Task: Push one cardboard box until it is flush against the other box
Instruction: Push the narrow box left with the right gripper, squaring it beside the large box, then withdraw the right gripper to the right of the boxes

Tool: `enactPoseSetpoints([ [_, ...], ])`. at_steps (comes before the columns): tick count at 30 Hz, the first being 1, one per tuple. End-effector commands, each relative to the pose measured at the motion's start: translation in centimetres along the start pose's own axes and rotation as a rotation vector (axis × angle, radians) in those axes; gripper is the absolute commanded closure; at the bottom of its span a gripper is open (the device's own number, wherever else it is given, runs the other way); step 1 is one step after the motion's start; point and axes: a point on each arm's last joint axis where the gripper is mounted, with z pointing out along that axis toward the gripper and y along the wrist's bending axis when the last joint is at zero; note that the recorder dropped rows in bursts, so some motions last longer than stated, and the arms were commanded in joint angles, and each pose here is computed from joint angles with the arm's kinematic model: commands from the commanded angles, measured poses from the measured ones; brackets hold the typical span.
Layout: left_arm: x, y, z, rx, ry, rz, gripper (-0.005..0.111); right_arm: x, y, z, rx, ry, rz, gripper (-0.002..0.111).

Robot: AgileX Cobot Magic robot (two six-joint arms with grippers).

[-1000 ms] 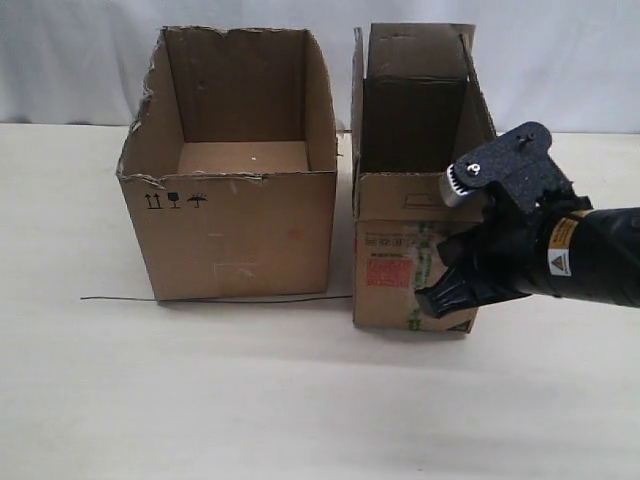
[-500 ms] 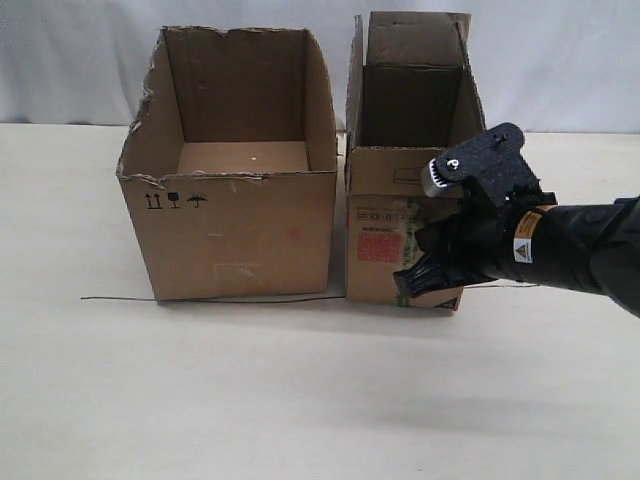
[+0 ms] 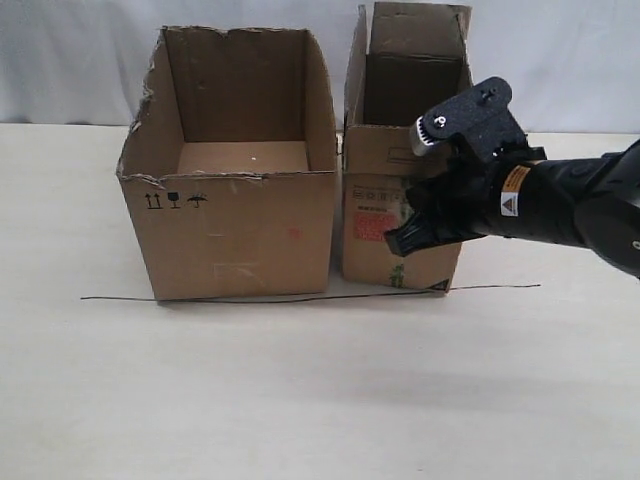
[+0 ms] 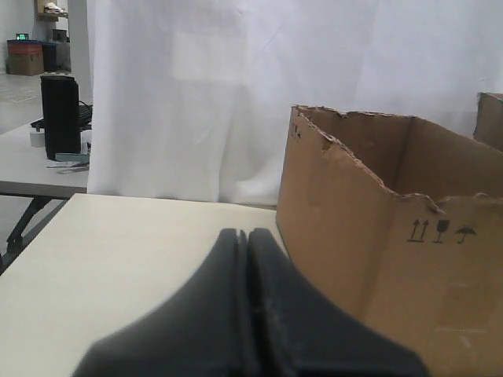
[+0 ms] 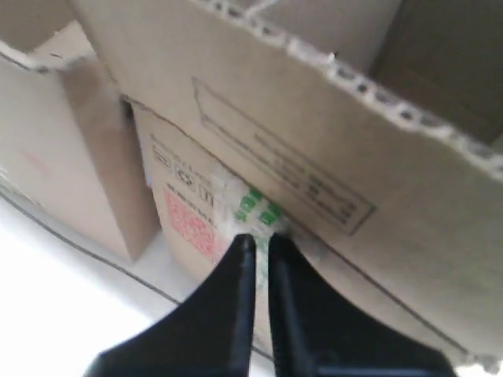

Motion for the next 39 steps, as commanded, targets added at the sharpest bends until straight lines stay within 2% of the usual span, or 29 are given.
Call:
enactPoseSetpoints([
  [1, 0.0, 0.0, 0.0, 0.004, -0.007, -0.007, 0.107, 0.7, -1.3, 0.0, 0.042, 0.069, 0.006, 0.103],
  [6, 0.0, 0.0, 0.0, 0.004, -0.007, -0.007, 0.107, 1.0, -1.8, -0.1, 0.058, 0.095, 0.034, 0.103],
  [8, 0.0, 0.0, 0.0, 0.004, -0.007, -0.007, 0.107, 0.4, -1.1, -1.1, 0.048, 0.087, 0.056, 0.103],
  [10, 0.0, 0.0, 0.0, 0.004, -0.007, -0.007, 0.107, -0.8, -0.4, -3.7, 0.041, 0.052, 0.054, 0.103],
  [13, 0.0, 0.0, 0.0, 0.004, -0.007, -0.007, 0.107, -2.8, 0.7, -11.3, 0.010, -0.080, 0.141, 0.103],
  [15, 0.0, 0.0, 0.0, 0.004, -0.007, -0.007, 0.107, -3.2, -0.1, -15.7, 0.042, -0.201, 0.157, 0.103],
  [17, 0.0, 0.0, 0.0, 0.004, -0.007, -0.007, 0.107, -2.8, -2.6, -17.5, 0.171, -0.239, 0.199, 0.103],
  [19, 0.0, 0.0, 0.0, 0.004, -0.007, -0.007, 0.107, -1.4, -6.5, -16.8, 0.336, -0.169, 0.302, 0.103],
  [20, 0.1, 0.0, 0.0, 0.003, -0.004, -0.007, 0.107, -0.4, -9.5, -15.3, 0.424, -0.137, 0.395, 0.103],
  [21, 0.1, 0.0, 0.0, 0.003, -0.004, -0.007, 0.107, 0.1, -11.0, -14.5, 0.456, -0.138, 0.457, 0.103],
  [22, 0.1, 0.0, 0.0, 0.003, -0.004, -0.007, 0.107, 0.9, -13.7, -12.9, 0.501, -0.115, 0.544, 0.103],
  [25, 0.0, 0.0, 0.0, 0.004, -0.006, -0.007, 0.107, 1.7, -18.7, -8.5, 0.517, -0.001, 0.637, 0.103],
  [27, 0.0, 0.0, 0.0, 0.004, -0.006, -0.007, 0.107, 2.0, -21.1, -5.8, 0.476, 0.061, 0.721, 0.103],
  [29, 0.0, 0.0, 0.0, 0.004, -0.006, -0.007, 0.107, 1.9, -22.8, -3.1, 0.374, 0.134, 0.746, 0.103],
  [31, 0.0, 0.0, 0.0, 0.004, -0.006, -0.007, 0.107, 1.7, -24.1, -0.7, 0.190, 0.192, 0.794, 0.103],
  [34, 0.0, 0.0, 0.0, 0.004, -0.006, -0.007, 0.107, 1.6, -26.5, 2.5, -0.081, 0.156, 0.935, 0.103],
  [36, 0.0, 0.0, 0.0, 0.004, -0.006, -0.007, 0.107, 1.8, -27.6, 4.2, -0.155, 0.137, 0.987, 0.103],
  [39, 0.0, 0.0, 0.0, 0.004, -0.006, -0.007, 0.107, 2.7, -28.1, 6.4, -0.192, 0.134, 1.036, 0.103],
])
